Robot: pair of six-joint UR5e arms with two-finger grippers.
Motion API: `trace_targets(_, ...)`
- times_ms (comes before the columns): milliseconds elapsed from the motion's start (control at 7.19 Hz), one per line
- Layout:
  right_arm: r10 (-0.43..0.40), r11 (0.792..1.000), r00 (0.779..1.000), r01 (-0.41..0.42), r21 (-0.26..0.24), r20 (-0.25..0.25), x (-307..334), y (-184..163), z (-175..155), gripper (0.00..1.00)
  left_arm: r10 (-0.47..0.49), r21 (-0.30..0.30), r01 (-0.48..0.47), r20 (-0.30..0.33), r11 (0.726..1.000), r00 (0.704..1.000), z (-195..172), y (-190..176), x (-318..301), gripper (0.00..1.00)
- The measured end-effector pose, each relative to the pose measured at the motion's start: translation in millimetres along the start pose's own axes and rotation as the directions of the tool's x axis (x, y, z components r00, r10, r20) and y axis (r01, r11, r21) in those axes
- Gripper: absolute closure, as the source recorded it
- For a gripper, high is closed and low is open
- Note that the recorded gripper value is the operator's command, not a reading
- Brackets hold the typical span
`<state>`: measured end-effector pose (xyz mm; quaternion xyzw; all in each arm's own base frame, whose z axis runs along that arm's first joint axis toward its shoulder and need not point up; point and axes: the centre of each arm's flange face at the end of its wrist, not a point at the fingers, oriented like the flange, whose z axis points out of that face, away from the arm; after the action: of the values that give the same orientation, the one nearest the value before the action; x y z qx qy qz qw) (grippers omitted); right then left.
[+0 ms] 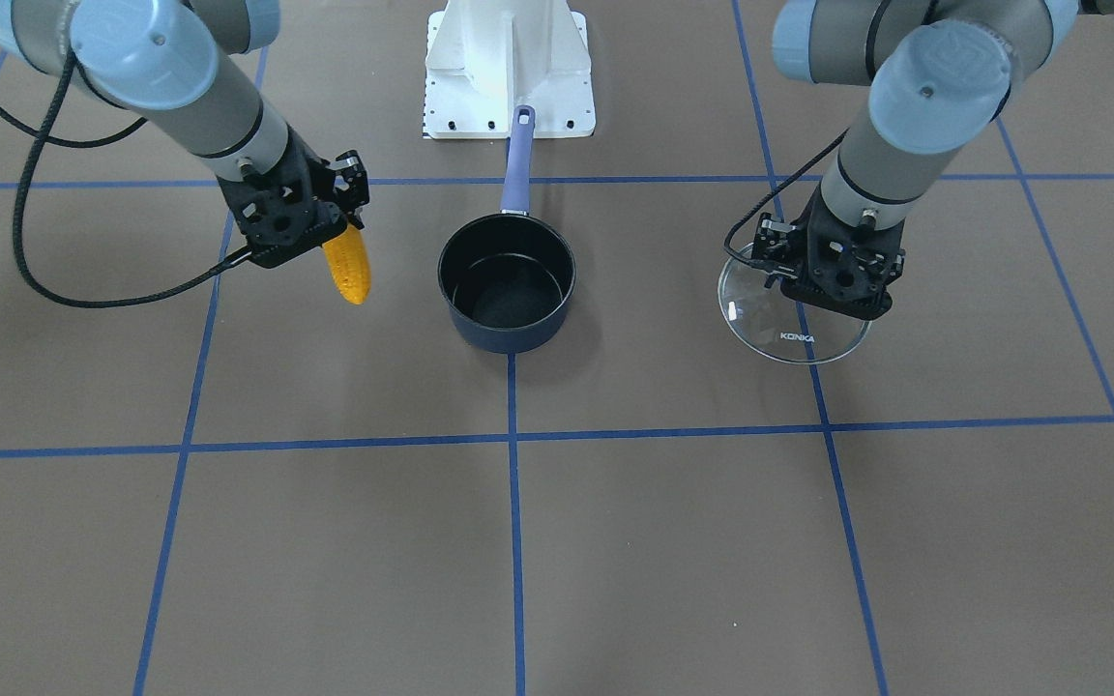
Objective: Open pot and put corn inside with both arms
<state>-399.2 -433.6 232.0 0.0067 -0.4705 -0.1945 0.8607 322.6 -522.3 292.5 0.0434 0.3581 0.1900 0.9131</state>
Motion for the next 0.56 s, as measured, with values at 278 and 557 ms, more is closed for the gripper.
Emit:
trace_targets(278,0.040,0.999,0.996,-0.042,0.028,0.075,-39,4,25,0.74,0.021,-0.037,-0.022,-0.021,0.999,1.000,10,-3,-33,0.42)
trace_targets(557,0.064,0.995,0.991,-0.073,0.071,0.116,-72,-2,45,0.74,0.043,-0.046,-0.045,-0.042,0.998,0.998,20,-9,-67,0.42)
